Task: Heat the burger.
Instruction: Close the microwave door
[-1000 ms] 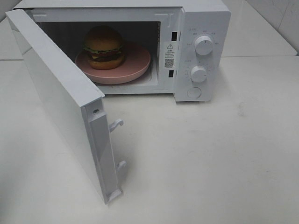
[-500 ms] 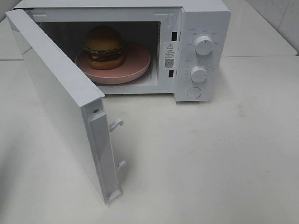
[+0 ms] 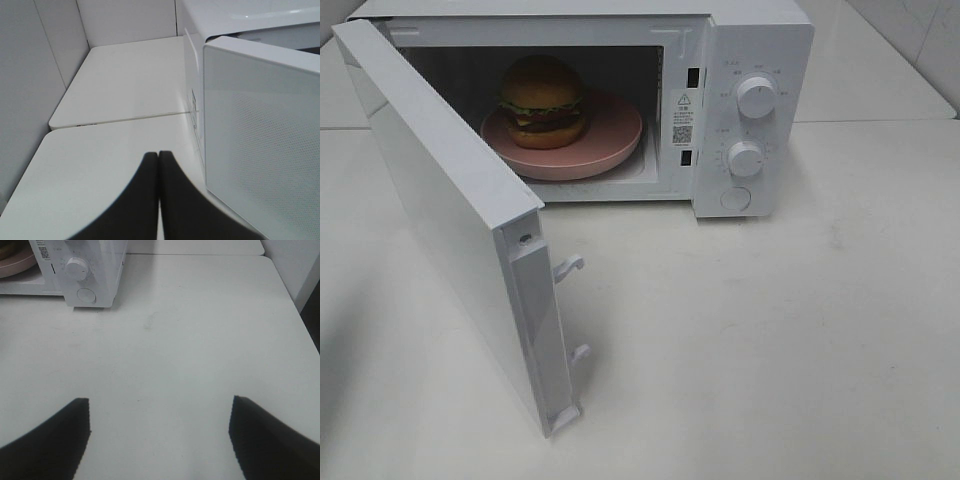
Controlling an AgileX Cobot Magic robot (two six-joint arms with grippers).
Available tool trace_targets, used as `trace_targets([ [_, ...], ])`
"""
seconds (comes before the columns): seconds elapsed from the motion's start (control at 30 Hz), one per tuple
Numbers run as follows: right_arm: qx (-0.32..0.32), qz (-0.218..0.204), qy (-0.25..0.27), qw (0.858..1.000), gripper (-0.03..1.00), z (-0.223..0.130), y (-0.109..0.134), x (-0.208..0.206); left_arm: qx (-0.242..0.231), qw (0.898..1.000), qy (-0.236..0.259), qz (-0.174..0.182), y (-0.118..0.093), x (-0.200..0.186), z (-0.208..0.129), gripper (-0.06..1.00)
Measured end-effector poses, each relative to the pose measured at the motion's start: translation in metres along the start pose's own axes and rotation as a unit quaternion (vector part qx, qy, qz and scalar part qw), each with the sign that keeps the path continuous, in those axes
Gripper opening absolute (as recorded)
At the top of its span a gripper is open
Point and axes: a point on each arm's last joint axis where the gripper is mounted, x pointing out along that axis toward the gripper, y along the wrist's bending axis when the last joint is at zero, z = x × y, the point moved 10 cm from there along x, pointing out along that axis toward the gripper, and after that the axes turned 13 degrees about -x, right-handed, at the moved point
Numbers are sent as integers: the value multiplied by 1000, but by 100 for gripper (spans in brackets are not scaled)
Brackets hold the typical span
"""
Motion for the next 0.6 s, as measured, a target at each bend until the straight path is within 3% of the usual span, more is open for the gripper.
trace_targets([
  [0.37,0,0,0,1000,76,0,0,0,4,998,30,-57,-20,27,-25,0],
  [0.6,0,0,0,1000,76,0,0,0,17,991,17,-131,-46,39,-32,0],
])
